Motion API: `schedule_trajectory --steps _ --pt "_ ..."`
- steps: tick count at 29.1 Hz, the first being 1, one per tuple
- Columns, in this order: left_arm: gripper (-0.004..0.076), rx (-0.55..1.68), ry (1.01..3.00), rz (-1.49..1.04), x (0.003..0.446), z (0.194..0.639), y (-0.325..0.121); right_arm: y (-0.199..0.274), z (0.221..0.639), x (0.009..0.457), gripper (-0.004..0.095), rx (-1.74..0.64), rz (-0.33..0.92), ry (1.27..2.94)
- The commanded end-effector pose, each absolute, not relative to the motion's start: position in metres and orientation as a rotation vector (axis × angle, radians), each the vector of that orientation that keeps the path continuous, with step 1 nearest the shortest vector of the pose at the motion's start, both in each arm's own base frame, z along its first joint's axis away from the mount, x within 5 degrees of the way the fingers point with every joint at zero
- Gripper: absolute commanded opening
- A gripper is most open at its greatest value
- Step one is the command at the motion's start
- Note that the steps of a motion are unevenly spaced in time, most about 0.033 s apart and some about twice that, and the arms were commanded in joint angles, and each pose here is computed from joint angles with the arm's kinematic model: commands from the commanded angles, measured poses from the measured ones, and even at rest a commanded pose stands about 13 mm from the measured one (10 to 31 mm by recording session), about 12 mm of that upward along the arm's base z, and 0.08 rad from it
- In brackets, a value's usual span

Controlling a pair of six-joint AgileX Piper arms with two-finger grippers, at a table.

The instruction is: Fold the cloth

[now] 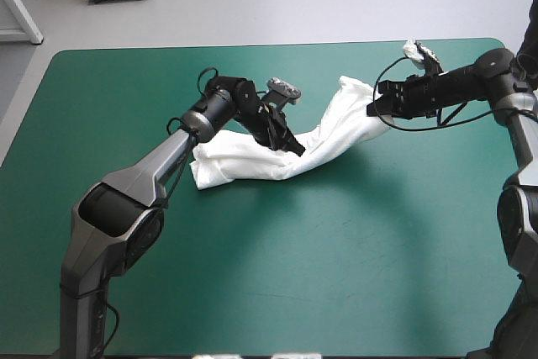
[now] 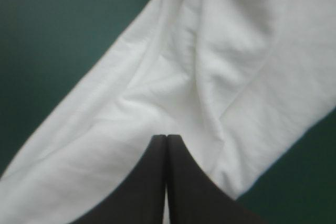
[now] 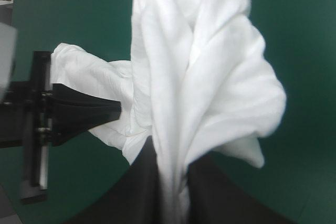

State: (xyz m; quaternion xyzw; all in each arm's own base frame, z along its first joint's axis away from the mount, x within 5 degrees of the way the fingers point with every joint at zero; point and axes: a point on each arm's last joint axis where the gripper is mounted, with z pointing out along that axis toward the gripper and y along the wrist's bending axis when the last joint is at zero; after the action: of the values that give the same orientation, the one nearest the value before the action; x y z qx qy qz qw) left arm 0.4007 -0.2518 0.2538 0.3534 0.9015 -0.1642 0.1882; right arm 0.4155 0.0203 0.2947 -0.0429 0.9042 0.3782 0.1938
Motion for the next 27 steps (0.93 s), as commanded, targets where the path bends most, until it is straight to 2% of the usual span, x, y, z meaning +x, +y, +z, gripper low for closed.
schedule_trajectory --steps 1,9,14,20,27 --pt "-0.0010 0.917 2.362 -0.470 0.387 0.340 -0.231 0.030 0.335 0.404 -0.0016 -0.192 1.088 2.416" --pt "-0.0010 0.885 2.225 -0.279 0.337 0.433 -0.183 0.103 0.339 0.399 -0.0017 -0.376 1.126 2.376" --pt "-0.0010 0.859 2.131 -0.250 0.294 0.480 -0.159 0.159 0.350 0.391 -0.0017 -0.492 1.136 2.304" --pt "-0.0010 0.779 2.062 -0.192 0.253 0.516 -0.132 0.215 0.353 0.384 -0.0017 -0.566 1.171 2.249" --pt "-0.0010 0.754 1.989 -0.195 0.223 0.538 -0.117 0.271 0.328 0.385 -0.0017 -0.640 1.246 2.259"
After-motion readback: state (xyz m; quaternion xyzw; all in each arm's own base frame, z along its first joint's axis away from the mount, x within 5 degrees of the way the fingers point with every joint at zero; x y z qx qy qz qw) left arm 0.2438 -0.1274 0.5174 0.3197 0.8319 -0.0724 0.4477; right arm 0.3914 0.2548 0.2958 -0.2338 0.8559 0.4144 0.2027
